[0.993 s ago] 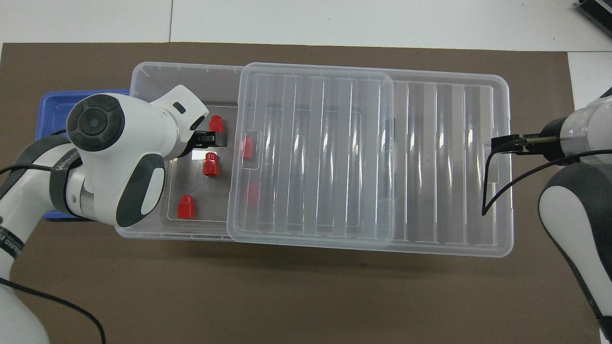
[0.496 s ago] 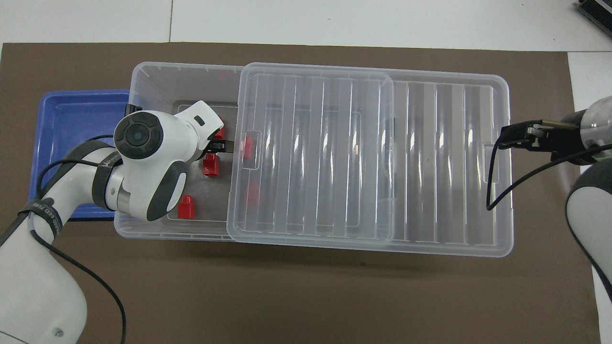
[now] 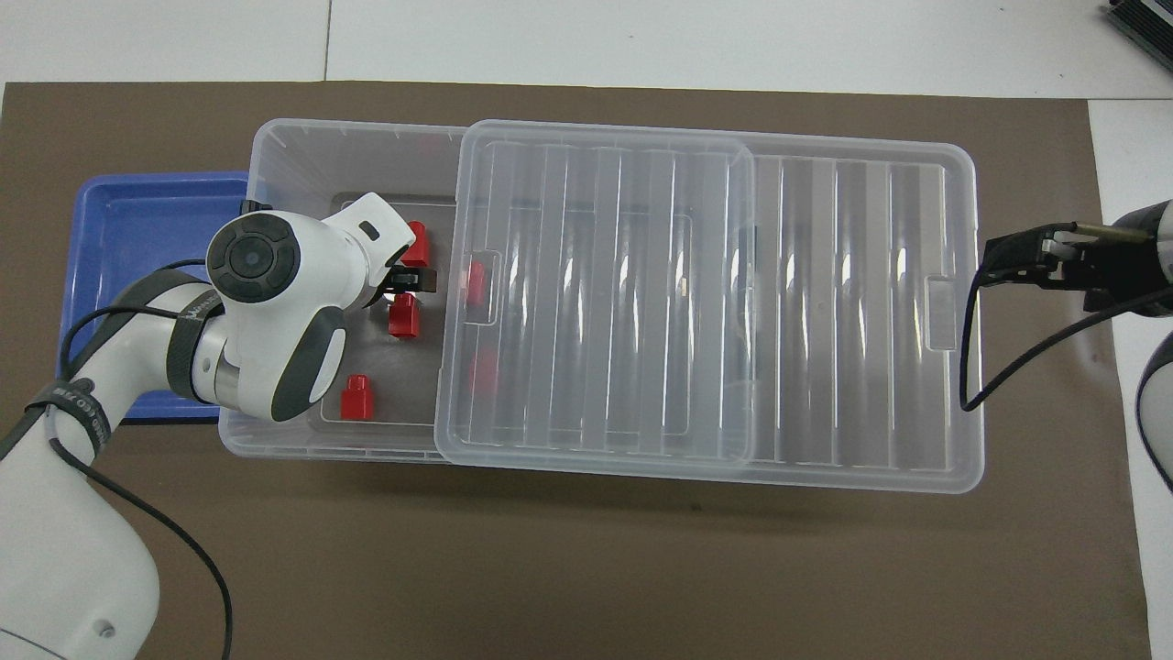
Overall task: Place red block in blue tray from box
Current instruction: 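Grasp the red block with the left gripper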
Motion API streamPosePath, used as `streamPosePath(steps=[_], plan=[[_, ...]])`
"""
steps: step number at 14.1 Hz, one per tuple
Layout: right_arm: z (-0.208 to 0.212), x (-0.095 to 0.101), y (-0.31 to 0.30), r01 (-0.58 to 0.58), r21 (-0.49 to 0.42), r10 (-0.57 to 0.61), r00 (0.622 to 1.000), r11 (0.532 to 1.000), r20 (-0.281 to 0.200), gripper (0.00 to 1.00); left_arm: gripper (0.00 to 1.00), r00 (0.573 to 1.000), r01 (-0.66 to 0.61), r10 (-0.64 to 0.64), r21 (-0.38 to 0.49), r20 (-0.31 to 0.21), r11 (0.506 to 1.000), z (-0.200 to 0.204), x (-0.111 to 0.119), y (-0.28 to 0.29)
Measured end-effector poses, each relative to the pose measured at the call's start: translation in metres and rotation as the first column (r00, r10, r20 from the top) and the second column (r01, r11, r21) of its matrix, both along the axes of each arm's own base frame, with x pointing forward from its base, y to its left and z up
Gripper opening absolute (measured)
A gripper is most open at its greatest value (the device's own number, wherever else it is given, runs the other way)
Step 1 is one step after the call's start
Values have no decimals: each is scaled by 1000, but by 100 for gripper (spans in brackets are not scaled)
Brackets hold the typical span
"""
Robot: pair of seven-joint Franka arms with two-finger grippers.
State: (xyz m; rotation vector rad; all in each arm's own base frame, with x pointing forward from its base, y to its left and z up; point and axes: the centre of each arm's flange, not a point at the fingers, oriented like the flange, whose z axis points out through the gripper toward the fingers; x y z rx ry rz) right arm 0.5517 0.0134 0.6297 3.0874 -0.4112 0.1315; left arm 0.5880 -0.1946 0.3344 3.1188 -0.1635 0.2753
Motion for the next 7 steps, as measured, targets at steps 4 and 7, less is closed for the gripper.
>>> streamPosePath(steps=[4,7], plan=[[5,6,-11,20,1,-20,1000,1000,-7,100,100,1000,0,0,3,-8,1000,-5,-3,1],[1,5,-11,21,1,-21,999,1000,-35,100,100,1000,1,-1,4,-16,1000,-10,-6,1]])
